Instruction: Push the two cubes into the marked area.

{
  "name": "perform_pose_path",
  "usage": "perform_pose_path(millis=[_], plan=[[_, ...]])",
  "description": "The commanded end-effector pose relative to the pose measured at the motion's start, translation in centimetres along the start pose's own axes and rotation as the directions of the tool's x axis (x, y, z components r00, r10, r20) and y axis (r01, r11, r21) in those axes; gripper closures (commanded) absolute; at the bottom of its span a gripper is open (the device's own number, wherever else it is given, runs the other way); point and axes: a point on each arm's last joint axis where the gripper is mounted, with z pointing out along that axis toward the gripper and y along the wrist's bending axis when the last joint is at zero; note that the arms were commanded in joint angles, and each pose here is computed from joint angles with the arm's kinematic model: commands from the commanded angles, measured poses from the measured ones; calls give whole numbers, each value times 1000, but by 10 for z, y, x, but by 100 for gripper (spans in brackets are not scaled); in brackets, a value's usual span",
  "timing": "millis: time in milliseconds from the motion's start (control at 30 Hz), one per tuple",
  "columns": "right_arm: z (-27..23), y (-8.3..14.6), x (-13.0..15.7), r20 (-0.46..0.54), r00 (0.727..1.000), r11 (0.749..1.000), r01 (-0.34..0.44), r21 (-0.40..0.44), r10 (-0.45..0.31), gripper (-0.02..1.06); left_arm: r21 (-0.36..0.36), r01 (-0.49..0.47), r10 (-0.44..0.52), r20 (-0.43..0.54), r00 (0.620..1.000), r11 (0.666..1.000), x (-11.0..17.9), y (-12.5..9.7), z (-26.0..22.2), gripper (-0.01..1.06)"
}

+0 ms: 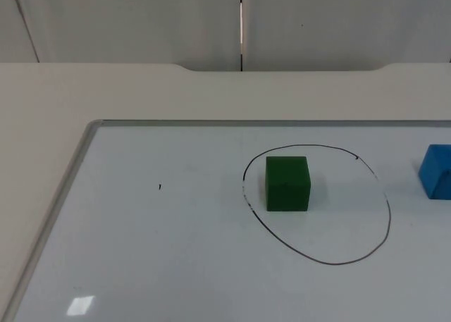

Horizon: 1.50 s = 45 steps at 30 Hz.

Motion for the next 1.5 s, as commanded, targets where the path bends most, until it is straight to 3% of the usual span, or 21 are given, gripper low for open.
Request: perform_pose_path(millis=[0,1167,1333,1400,1433,1467], plan=[[2,0,1,4,1000,1000,-2,5,2,-1,-6,6,-6,-4,1000,1000,2,1,1,105],[2,0,1,3,1000,1000,-1,13,1,0,-6,6,-6,-6,1000,1000,2,1,1,105],[0,-1,-2,28,998,999,-49,18,48,4,-6,6,-6,-6,1000,1000,2,1,1,105],[-6,-2,-7,68,988,990,-138,23,136,15,-6,6,-6,-6,1000,1000,2,1,1,105],[-6,-2,-7,68,988,990,-138,23,136,15,-6,6,-6,-6,1000,1000,2,1,1,105],[-7,-3,-11,75,980,982,-186,24,184,23,-6,6,-6,-6,1000,1000,2,1,1,105]])
